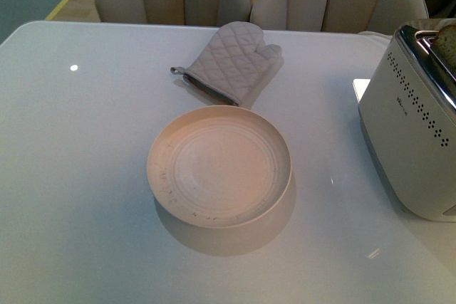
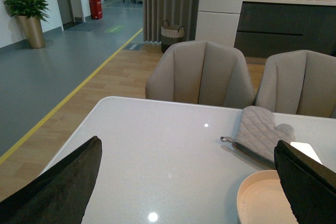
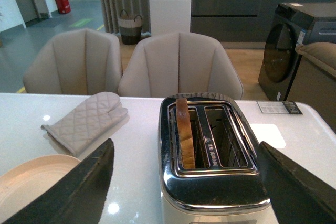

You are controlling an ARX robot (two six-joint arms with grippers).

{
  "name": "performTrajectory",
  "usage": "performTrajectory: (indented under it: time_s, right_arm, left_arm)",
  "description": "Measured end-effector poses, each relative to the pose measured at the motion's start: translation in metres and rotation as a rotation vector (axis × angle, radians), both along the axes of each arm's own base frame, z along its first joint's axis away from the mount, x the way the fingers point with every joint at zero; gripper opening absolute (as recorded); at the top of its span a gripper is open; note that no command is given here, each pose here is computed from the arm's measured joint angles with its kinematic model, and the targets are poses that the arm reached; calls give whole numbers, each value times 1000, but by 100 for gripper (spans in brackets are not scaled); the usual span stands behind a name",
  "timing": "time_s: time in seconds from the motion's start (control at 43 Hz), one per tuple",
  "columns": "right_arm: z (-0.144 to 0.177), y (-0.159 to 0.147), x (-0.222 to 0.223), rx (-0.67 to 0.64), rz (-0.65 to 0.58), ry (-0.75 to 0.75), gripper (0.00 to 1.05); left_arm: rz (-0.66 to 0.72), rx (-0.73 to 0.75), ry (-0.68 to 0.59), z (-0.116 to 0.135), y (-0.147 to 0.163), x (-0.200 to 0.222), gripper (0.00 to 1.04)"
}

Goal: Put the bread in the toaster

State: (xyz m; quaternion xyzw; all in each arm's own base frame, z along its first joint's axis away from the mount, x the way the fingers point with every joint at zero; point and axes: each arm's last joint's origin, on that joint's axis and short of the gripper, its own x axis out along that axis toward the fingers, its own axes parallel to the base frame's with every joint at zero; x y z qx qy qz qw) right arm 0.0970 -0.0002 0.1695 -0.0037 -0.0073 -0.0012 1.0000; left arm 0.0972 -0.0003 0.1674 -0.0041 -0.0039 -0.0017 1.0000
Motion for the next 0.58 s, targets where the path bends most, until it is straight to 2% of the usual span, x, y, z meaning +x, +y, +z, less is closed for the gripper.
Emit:
performTrajectory:
  time_s: [0.07, 0.581]
  right_arm:
    - [0, 0, 0, 1, 0, 0, 97]
    - [0, 0, 0, 1, 0, 0, 96]
  left_arm:
    - [0, 0, 0, 0, 0, 0, 98]
    - [0, 0, 0, 0, 0, 0, 98]
